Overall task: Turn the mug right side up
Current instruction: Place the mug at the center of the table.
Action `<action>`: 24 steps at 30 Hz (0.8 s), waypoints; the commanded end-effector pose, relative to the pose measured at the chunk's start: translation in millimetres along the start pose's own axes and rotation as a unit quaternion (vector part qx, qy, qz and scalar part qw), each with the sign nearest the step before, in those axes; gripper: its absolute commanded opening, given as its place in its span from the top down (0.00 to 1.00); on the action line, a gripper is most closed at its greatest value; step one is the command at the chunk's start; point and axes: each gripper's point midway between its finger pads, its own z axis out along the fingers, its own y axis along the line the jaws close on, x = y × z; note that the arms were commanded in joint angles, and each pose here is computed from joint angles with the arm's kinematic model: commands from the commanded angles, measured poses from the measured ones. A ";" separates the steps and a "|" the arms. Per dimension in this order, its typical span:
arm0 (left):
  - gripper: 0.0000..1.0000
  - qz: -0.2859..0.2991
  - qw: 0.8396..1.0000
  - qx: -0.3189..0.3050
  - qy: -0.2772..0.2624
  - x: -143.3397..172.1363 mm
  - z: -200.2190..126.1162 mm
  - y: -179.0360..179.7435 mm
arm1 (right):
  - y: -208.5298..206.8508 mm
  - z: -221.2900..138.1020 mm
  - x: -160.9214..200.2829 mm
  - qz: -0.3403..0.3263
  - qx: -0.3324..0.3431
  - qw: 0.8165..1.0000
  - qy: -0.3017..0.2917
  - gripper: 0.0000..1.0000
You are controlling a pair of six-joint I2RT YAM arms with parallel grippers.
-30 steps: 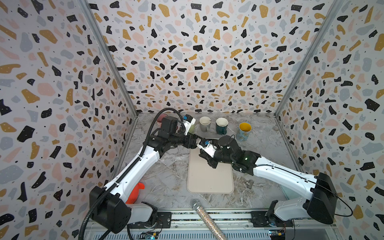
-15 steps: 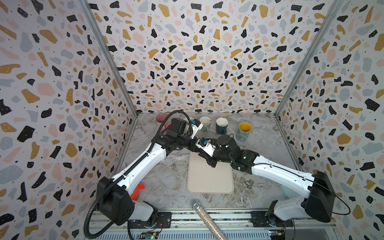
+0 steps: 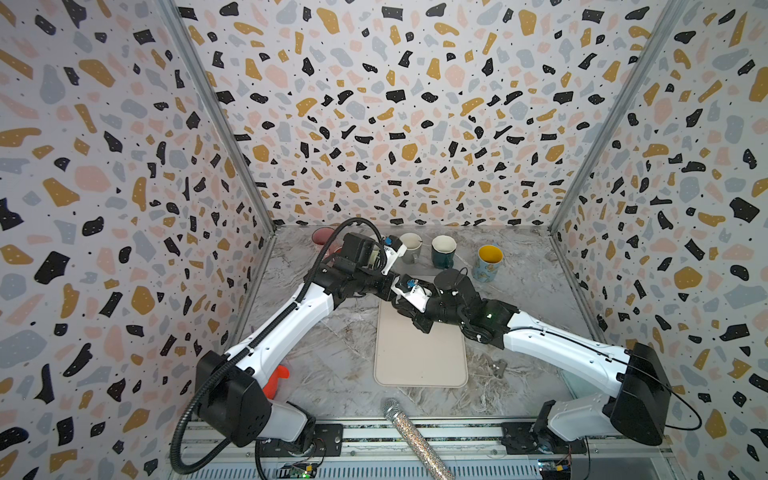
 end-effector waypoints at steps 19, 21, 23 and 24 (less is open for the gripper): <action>1.00 -0.006 0.998 -0.007 -0.060 -27.3 6.3 2.0 | -22.2 -41.1 -24.6 0.006 0.073 0.997 -0.039 1.00; 1.00 -0.012 0.998 -0.016 -0.066 -29.9 7.8 6.2 | -24.1 -46.9 -21.4 0.014 0.080 0.996 -0.038 1.00; 1.00 -0.015 0.997 -0.027 -0.069 -31.4 9.8 11.2 | -26.2 -52.1 -18.9 0.023 0.088 0.995 -0.038 1.00; 1.00 -0.018 0.997 -0.030 -0.070 -31.8 10.8 13.0 | -26.9 -53.6 -18.1 0.026 0.091 0.995 -0.037 1.00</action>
